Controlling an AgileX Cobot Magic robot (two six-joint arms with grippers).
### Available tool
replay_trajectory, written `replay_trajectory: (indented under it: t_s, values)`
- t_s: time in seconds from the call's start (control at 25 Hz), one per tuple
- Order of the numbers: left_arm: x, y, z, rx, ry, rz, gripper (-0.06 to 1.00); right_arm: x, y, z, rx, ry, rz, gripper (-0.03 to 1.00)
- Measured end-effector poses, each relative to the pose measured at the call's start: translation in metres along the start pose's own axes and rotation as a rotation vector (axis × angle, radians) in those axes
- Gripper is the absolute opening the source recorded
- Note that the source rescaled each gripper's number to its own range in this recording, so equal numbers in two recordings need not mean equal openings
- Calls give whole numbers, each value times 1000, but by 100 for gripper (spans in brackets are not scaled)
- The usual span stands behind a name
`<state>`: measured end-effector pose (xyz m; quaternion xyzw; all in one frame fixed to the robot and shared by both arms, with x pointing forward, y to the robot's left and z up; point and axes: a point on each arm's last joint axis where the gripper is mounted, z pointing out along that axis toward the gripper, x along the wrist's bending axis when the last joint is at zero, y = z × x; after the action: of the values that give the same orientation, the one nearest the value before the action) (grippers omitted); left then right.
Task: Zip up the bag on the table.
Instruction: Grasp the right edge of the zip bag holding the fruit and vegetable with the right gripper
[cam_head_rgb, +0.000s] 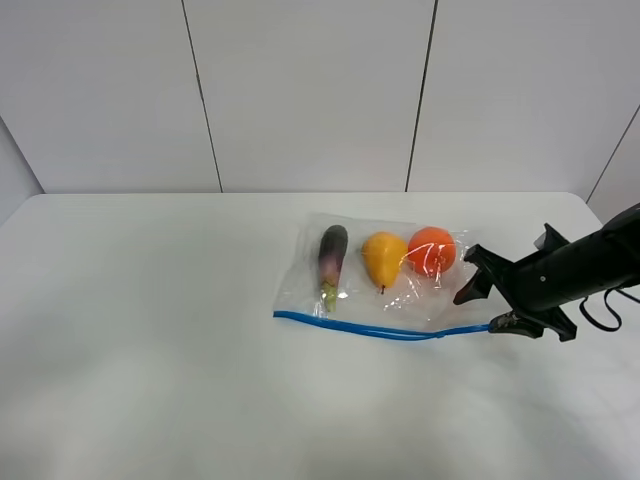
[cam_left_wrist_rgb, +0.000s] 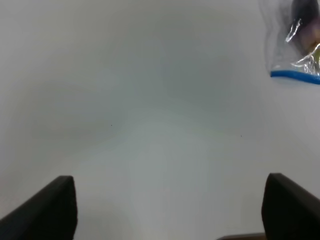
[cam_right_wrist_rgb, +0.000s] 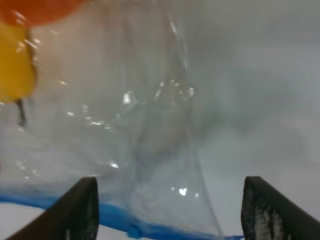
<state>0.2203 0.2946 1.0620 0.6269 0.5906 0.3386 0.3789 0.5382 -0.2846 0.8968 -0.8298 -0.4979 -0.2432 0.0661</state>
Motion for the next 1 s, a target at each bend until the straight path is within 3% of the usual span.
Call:
replay_trajectory:
  t_s: [0.52,0.72,0.92,1.0]
  values:
    - [0,0,0,0,0,0,100,0,-3,12,35,30,-33,62]
    - [0,0,0,0,0,0,100,10,-10,16,55,36,-70,53]
    - [0,0,0,0,0,0,100,11,-11,17,56,38,-69,34]
    - [0,0,0,0,0,0,100,11,-11,17,56,38,-70,31]
